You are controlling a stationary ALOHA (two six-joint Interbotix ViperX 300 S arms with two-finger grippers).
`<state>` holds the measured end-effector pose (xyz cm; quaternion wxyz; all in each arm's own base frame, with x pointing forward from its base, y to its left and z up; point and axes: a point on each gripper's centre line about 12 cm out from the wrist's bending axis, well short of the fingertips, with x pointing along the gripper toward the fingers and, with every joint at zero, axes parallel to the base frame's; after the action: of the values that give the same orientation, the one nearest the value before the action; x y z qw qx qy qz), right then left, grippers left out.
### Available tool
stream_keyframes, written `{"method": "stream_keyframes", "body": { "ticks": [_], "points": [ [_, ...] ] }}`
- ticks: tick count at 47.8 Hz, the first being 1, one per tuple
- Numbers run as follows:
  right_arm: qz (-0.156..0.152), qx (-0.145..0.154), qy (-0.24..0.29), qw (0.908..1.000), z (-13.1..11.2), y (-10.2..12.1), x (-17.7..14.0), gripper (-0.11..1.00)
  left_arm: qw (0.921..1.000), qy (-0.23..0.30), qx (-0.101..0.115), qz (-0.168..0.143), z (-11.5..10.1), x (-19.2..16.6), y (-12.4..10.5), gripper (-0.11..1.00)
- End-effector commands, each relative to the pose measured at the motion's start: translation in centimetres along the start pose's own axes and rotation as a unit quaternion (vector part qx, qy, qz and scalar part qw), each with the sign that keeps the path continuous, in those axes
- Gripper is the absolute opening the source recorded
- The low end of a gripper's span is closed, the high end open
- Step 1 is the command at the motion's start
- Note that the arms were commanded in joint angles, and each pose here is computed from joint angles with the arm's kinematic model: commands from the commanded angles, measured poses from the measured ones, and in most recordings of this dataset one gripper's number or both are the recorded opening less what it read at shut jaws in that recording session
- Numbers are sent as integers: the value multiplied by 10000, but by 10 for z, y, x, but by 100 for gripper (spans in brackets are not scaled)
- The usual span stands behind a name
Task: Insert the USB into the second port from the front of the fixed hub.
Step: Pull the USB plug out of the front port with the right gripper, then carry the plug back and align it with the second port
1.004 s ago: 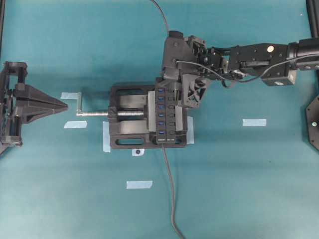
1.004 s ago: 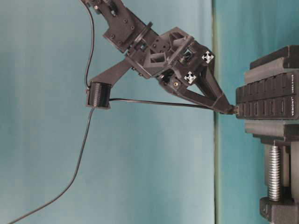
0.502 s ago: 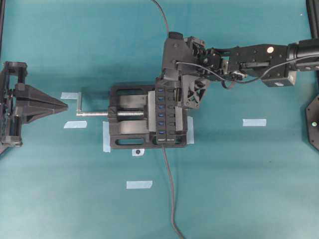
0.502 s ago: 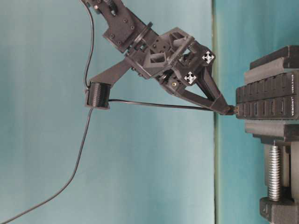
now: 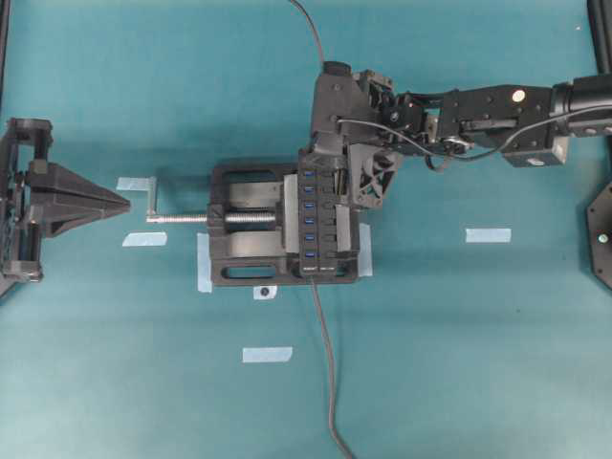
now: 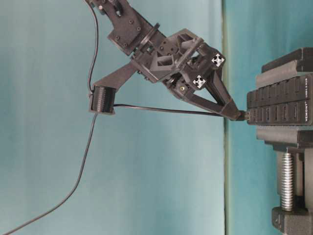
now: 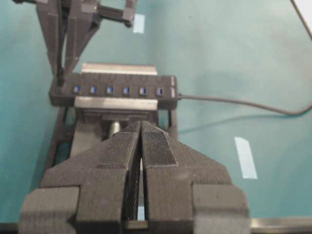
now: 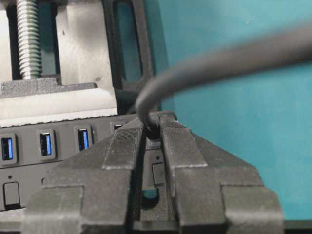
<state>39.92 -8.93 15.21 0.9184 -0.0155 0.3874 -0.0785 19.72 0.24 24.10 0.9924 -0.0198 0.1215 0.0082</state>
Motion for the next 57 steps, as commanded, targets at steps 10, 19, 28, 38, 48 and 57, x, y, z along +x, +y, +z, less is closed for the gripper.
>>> {"method": "stream_keyframes", "body": {
  "ticks": [10, 19, 28, 38, 48, 57],
  "points": [
    [-31, 14, -514, 9987, 31, -1, -24, 9, 9999, -138, -9, 2, 12, 1, 0, 0],
    [-20, 22, -569, 9984, 39, 0, -36, 8, 9999, -138, -9, 2, 12, 1, 0, 0],
    [36, -12, -460, 9989, 41, 5, -44, 8, 9999, -138, -17, 1, 11, 1, 0, 0],
    [94, -52, -397, 9992, 45, 10, -49, 8, 9999, -146, -17, 1, 12, 1, 0, 0],
    [187, -137, -339, 9992, 53, 19, -52, 8, 9999, -138, -25, 1, 12, 1, 0, 0],
    [291, -223, -197, 9991, 57, 29, -56, 8, 9999, -146, -25, 1, 12, 1, 0, 0]
  ]
}}
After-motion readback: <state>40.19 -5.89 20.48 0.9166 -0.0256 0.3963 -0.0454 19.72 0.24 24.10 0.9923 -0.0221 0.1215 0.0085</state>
